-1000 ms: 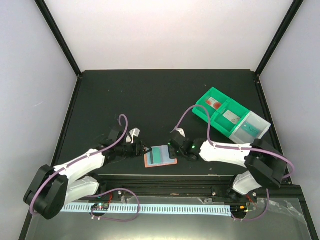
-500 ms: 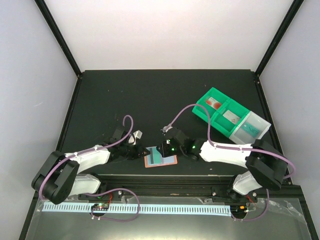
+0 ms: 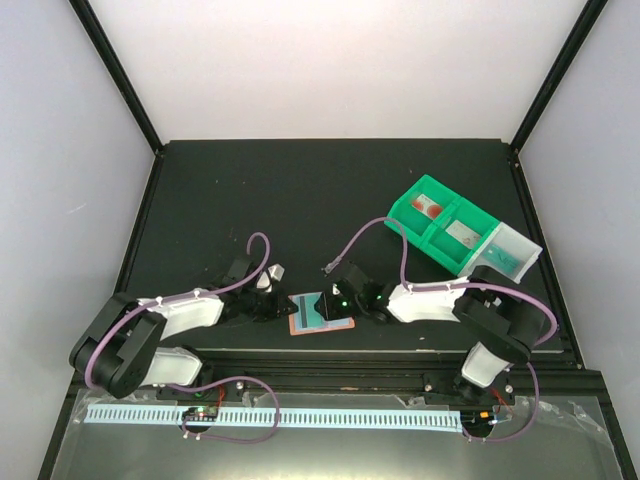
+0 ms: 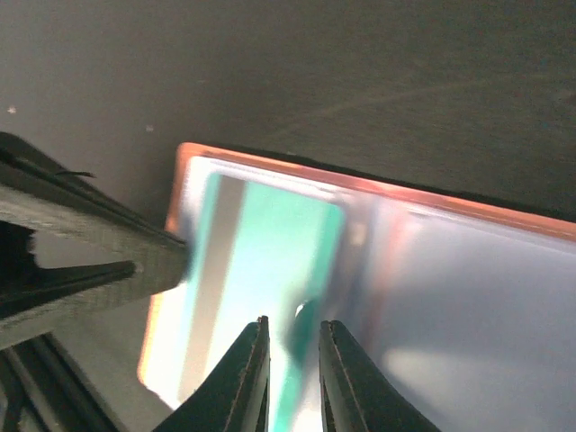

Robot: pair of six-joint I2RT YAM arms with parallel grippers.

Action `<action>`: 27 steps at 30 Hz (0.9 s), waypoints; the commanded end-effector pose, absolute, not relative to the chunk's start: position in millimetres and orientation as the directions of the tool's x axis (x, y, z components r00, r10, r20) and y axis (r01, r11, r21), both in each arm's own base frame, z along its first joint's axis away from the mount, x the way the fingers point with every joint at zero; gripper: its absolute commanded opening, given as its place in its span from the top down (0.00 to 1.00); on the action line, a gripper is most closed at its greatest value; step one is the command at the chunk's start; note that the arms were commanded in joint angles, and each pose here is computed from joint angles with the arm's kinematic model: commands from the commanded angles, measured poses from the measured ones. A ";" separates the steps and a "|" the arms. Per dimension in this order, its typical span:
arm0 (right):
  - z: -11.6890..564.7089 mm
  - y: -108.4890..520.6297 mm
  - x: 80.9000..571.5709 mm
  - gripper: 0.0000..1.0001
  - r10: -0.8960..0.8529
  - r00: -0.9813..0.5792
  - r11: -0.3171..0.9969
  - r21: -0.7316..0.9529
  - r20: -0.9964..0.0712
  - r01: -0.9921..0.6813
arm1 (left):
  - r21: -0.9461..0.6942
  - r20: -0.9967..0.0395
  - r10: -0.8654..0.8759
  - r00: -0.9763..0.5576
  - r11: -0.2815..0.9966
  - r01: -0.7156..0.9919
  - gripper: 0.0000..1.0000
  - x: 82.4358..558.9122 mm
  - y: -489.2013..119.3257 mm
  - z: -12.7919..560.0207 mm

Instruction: Take the credit cards out of the card holder

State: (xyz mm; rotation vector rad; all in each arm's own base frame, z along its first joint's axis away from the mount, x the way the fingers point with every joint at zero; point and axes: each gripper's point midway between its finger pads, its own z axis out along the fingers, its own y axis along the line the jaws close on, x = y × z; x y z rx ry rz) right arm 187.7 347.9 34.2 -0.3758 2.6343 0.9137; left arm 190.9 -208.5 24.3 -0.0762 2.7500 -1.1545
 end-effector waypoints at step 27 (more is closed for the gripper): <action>15.4 326.1 195.6 0.99 -0.009 -0.951 0.660 0.713 -0.309 -0.238 | -0.667 -0.125 -0.097 -0.987 0.745 0.011 0.99 192.6 -202.6 4.6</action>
